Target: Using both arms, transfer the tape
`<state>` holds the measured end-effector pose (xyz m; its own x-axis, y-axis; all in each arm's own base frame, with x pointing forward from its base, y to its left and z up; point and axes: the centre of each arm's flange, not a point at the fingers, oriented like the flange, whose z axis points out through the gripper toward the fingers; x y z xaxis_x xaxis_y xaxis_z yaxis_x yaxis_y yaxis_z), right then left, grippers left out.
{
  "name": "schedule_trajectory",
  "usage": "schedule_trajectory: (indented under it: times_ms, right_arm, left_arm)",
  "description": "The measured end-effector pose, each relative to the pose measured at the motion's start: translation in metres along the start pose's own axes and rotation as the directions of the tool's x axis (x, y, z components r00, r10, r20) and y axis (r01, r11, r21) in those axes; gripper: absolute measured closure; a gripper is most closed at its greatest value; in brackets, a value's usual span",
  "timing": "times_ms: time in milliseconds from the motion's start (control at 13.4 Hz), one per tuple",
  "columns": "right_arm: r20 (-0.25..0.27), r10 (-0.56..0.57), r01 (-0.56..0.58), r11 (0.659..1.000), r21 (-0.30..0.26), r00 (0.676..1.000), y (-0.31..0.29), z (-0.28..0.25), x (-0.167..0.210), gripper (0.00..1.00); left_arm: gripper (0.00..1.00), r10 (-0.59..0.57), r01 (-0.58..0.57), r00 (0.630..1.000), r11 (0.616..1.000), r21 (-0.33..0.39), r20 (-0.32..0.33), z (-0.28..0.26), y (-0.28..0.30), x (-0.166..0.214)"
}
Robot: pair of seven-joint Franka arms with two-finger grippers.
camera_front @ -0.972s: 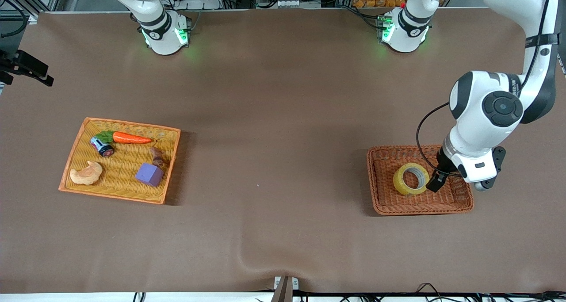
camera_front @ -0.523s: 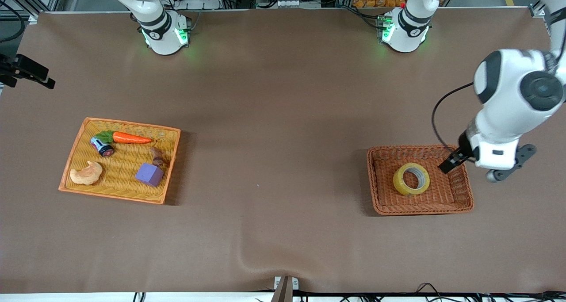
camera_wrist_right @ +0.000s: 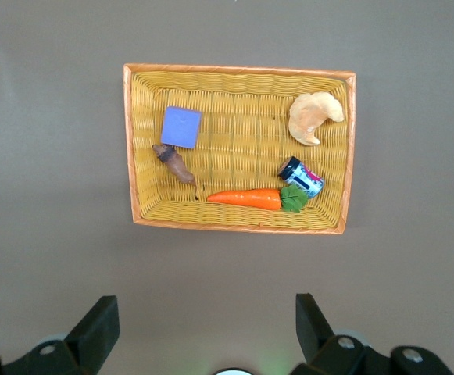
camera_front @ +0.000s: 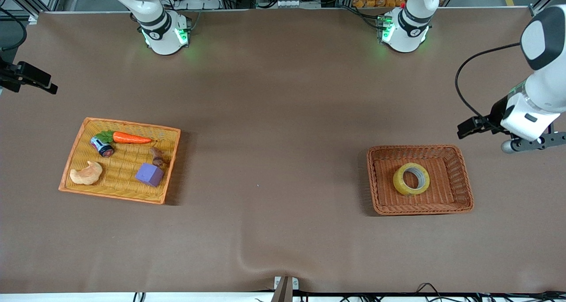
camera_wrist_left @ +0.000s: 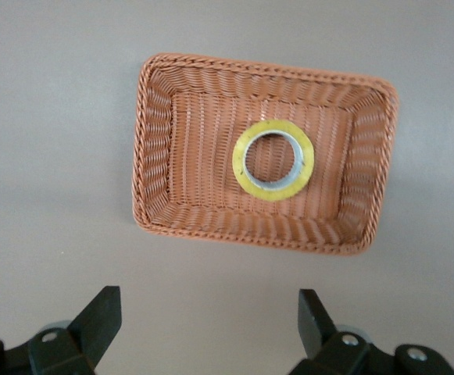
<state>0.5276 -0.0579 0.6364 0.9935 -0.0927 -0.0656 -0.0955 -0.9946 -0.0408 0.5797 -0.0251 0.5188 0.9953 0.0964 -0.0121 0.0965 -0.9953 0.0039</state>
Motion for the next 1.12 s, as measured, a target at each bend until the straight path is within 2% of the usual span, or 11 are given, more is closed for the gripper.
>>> schedule_trajectory:
  times_ms: [150,523,1121]
  right_arm:
    - [-0.005,0.002,-0.002,1.000,0.003,1.000,0.001,-0.001,0.000,0.00]
    - [-0.011,-0.005,0.005,1.000,0.003,1.000,-0.003,-0.003,0.001,0.00]
    - [-0.011,-0.003,0.003,1.000,0.003,1.000,-0.002,-0.003,0.001,0.00]
  left_arm:
    - [0.00,0.061,-0.061,0.998,0.998,0.003,0.035,-0.018,0.003,-0.006]
    - [0.00,0.086,-0.086,0.996,0.996,0.001,0.023,-0.073,0.003,-0.013]
    - [0.00,0.091,-0.091,0.995,0.996,0.002,0.029,-0.083,0.004,-0.016]
